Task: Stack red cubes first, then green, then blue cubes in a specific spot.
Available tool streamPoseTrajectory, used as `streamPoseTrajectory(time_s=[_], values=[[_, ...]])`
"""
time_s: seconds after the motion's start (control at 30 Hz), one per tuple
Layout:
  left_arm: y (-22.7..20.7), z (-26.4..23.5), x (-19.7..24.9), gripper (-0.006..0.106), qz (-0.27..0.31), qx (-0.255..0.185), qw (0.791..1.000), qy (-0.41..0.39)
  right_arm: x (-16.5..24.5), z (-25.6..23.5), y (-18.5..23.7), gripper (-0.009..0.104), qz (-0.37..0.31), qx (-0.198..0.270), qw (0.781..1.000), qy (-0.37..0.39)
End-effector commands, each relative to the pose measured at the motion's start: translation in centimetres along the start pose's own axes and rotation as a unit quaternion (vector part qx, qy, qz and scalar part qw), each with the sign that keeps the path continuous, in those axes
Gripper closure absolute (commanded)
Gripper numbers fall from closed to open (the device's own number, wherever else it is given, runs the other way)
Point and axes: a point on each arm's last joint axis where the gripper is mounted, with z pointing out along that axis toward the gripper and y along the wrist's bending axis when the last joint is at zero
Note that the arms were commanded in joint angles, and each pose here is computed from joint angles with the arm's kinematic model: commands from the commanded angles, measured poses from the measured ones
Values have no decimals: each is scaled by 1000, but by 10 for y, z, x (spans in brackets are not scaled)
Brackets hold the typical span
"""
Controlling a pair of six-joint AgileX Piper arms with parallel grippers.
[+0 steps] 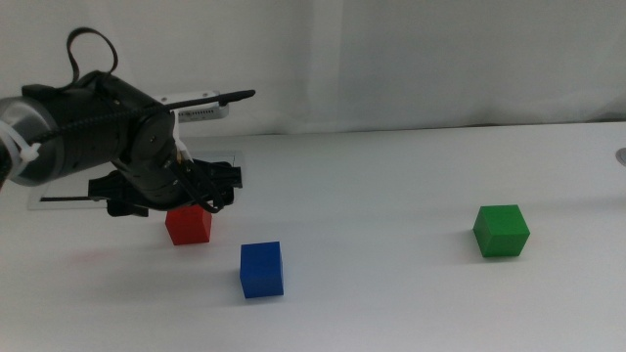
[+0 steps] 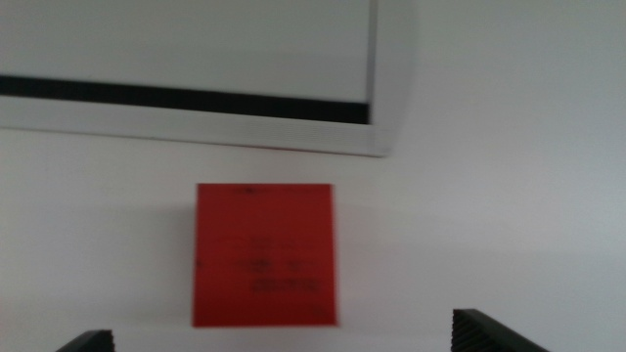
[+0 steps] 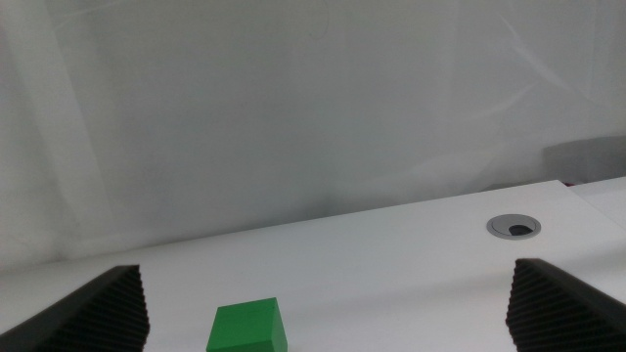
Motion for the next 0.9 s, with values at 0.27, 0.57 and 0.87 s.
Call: streamPoseTrajectory(time_s=[0.27, 0.57, 0.87], values=[[4, 42, -5, 17, -27, 7, 1000, 8, 13, 1, -2, -8, -3, 3, 1000, 15], [0, 62, -2, 17, -16, 12, 1000, 14, 13, 1, -2, -8, -3, 3, 1000, 15], [1, 65, -5, 36, -2, 19, 1000, 2, 13, 1, -2, -8, -3, 3, 1000, 15]])
